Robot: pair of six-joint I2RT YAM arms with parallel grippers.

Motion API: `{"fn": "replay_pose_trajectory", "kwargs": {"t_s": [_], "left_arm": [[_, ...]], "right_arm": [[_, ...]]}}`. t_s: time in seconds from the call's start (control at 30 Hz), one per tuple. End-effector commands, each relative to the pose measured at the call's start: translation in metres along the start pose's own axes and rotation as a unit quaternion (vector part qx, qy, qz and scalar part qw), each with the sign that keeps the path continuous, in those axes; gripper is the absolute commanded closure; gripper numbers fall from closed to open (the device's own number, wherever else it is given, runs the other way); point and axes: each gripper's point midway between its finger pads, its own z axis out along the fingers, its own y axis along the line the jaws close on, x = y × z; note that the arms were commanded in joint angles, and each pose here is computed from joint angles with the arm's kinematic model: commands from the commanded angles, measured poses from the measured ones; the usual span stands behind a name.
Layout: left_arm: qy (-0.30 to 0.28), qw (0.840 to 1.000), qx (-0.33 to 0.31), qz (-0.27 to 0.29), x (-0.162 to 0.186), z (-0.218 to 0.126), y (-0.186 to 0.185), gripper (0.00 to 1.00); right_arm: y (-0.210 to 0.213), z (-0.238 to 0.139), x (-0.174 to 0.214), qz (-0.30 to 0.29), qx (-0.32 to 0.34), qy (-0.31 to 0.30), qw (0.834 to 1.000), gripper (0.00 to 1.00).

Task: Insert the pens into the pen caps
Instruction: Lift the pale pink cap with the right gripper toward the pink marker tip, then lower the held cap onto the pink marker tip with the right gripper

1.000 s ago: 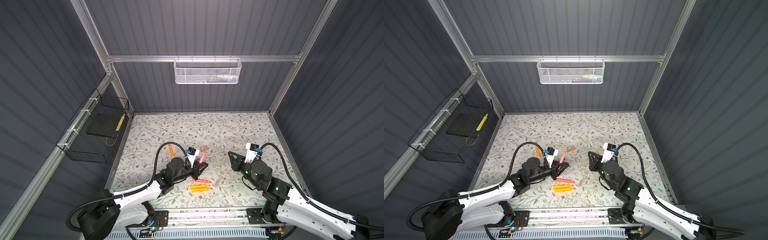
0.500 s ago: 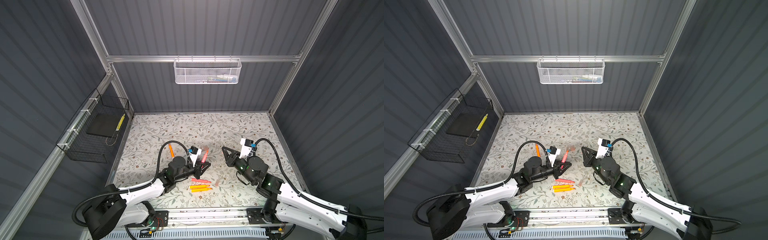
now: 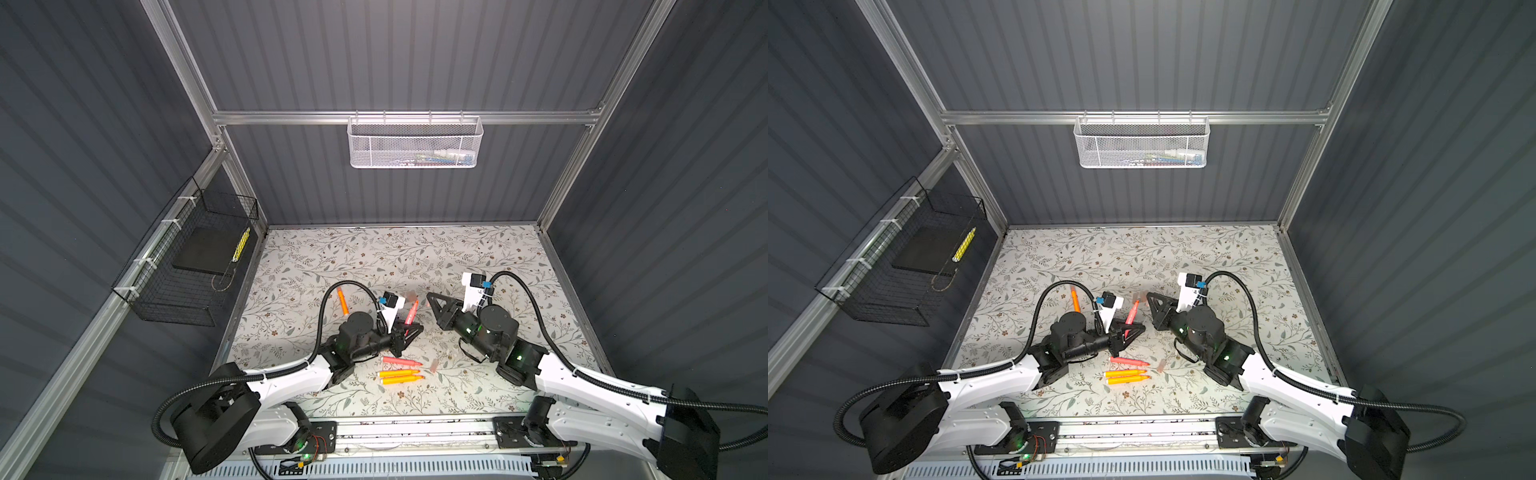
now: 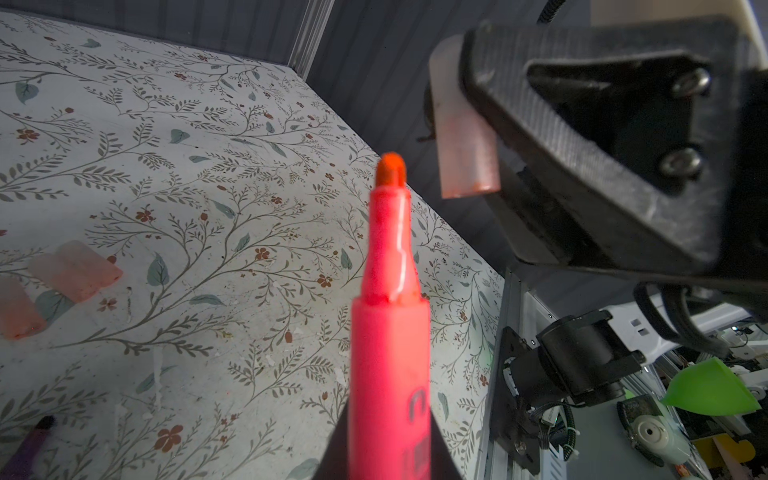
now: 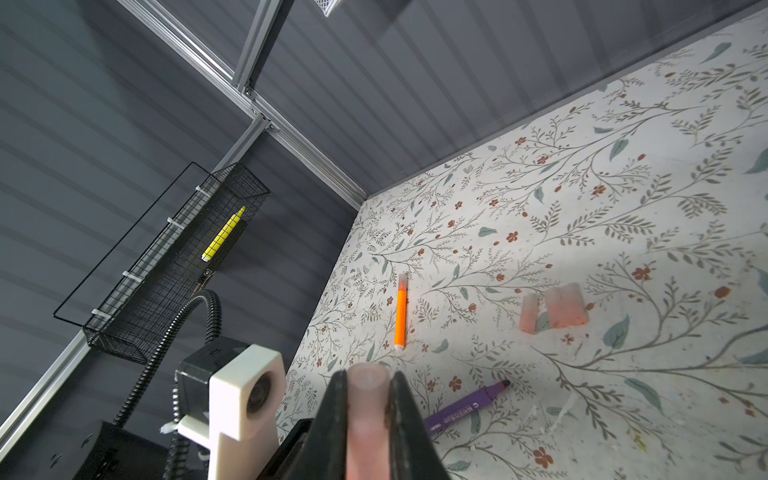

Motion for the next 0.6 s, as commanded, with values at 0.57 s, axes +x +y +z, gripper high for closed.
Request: {"fn": "replay_pose_trajectory", "kwargs": {"t_s": [0.57], "left_arm": [[-0.016, 1.000, 0.021, 0.005, -0.016, 0.007, -0.012, 1.00]], "right_arm": [[0.023, 0.024, -0.019, 0.013, -0.032, -0.039, 0.999, 1.00]]}}
